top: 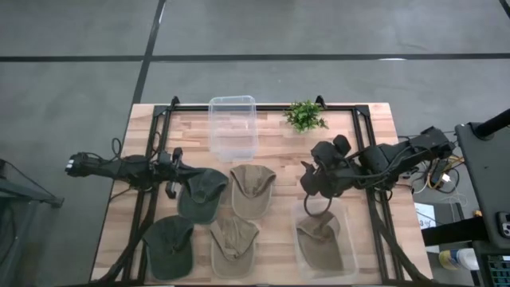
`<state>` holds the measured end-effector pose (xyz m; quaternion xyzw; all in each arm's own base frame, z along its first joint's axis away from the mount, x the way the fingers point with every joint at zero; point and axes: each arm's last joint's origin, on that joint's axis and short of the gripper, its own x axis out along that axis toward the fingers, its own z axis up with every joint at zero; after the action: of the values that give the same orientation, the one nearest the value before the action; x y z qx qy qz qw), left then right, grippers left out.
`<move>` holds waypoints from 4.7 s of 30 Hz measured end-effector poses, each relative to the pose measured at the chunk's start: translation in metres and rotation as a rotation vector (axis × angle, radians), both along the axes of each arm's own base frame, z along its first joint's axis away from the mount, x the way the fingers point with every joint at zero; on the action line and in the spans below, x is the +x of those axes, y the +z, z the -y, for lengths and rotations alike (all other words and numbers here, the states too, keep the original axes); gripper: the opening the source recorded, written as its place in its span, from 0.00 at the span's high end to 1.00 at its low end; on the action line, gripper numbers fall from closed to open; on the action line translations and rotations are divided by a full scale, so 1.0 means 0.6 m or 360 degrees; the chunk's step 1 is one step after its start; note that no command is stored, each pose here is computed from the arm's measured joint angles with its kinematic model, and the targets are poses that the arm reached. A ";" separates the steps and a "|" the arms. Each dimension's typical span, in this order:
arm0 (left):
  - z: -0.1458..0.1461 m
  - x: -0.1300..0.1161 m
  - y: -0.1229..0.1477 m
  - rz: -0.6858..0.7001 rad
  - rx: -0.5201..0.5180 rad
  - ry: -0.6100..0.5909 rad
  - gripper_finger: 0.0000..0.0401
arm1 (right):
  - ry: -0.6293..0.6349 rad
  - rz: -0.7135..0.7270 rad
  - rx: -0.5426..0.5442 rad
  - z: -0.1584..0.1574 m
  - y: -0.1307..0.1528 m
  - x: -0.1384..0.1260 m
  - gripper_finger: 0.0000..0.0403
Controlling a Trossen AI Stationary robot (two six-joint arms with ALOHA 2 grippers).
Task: Pick & Place hat
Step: Put the top brown cap into the top transparent bin
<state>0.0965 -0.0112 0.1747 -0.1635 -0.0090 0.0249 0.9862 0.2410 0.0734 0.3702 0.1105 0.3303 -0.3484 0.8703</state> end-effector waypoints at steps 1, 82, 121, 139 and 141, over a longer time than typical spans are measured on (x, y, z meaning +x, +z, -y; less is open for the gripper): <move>0.000 0.000 0.002 0.0024 -0.0030 0.0012 1.00 | -0.0003 -0.0015 -0.0012 0.001 -0.003 0.003 0.44; 0.077 0.273 0.014 -0.1452 -0.1034 0.0410 0.62 | 0.0059 -0.0148 -0.0129 0.011 -0.015 0.014 0.44; 0.062 0.308 -0.007 -0.1377 -0.1080 0.0326 0.97 | 0.0059 -0.0145 -0.0129 0.011 -0.015 0.014 0.44; 0.059 0.284 0.112 -0.1044 -0.0996 0.0129 0.98 | 0.0056 -0.0142 -0.0134 0.012 -0.014 0.014 0.44; 0.055 0.276 0.126 -0.1012 -0.0965 0.0174 0.98 | 0.0056 -0.0143 -0.0134 0.011 -0.015 0.014 0.44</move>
<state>0.2618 -0.0441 0.2504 -0.4289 0.2940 0.1274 0.8446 0.2496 0.0665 0.3615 0.0523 0.3558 -0.3513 0.8645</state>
